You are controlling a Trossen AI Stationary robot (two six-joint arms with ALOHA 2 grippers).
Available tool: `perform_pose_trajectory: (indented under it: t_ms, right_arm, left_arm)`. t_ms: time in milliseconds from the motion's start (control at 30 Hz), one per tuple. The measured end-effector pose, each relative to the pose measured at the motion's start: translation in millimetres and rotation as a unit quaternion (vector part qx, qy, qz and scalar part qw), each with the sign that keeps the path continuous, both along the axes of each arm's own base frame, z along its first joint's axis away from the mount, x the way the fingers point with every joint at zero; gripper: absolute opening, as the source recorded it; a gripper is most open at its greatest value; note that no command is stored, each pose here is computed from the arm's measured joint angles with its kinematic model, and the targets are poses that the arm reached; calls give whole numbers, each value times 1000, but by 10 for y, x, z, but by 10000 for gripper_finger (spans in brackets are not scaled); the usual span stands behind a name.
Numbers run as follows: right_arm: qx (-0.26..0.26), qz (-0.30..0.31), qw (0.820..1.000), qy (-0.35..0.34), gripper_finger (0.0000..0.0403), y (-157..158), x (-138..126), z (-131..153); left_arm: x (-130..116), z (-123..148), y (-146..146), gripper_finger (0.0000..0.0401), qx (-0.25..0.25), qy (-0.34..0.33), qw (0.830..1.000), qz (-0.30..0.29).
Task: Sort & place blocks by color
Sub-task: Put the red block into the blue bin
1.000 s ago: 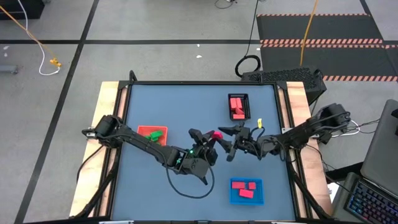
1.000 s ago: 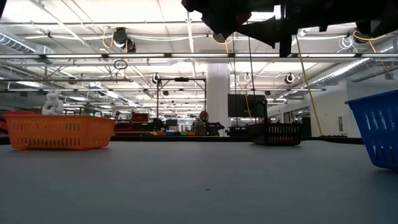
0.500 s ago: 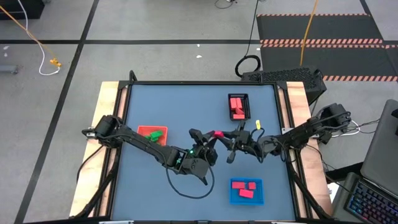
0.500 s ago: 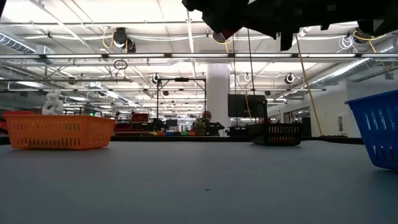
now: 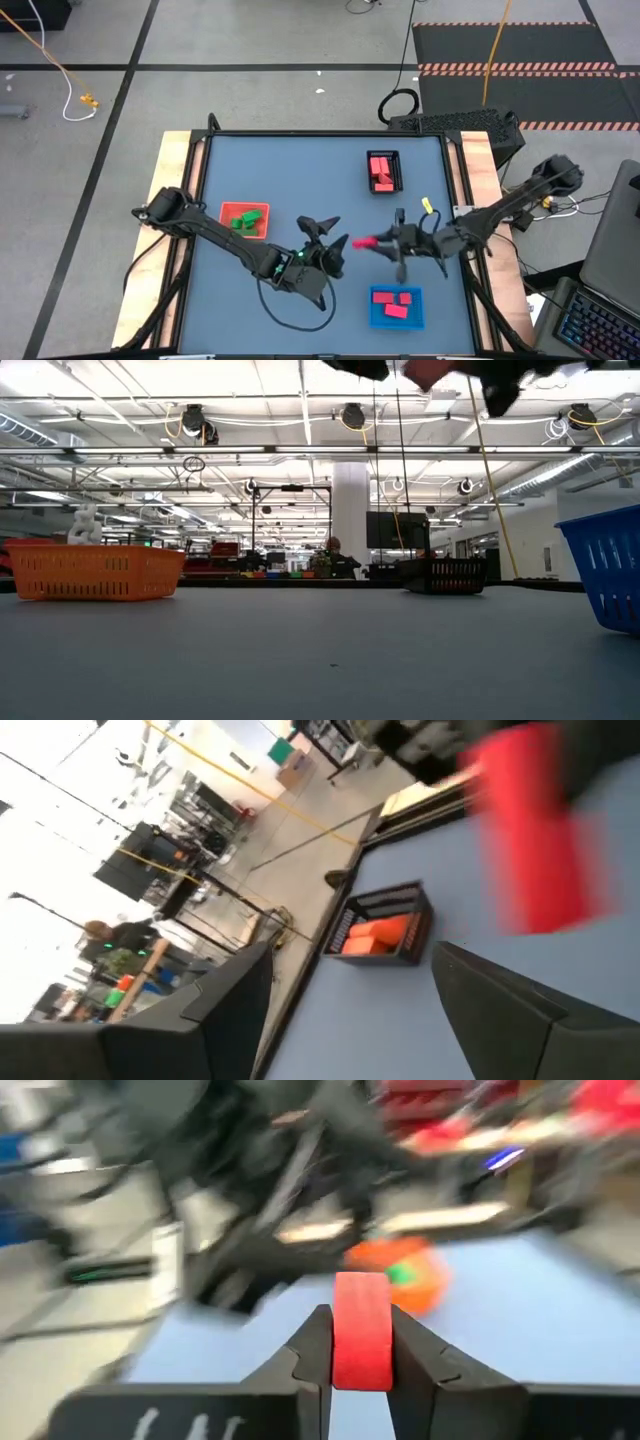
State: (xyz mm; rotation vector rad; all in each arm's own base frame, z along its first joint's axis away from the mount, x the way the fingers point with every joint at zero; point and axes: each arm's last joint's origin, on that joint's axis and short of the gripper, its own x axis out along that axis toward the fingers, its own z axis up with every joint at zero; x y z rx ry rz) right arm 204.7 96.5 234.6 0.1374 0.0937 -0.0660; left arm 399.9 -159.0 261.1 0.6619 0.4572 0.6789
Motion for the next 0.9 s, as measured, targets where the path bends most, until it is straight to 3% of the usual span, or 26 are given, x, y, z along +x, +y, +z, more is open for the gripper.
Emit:
perform_pose_trajectory:
  t_ms: [67,200,433,633,900]
  right_arm:
    - [33,60,997,35,47,68,-93,-25]
    - [73,157,976,129,47,205,-263,-148]
    - [110,230,944,208,47,364,-409,-259]
    - [140,261,924,241,47,459,-506,-288]
    - [129,224,912,318,63,496,-482,-530]
  left_arm:
    - [-15,47,7,273,-20,-11,1000,-12]
    - [22,127,90,264,-106,-35,991,-78]
    - [128,109,245,226,-220,-24,958,-179]
    - [134,45,350,199,-254,-2,953,-168]
    - [149,41,398,167,-266,-6,950,-163]
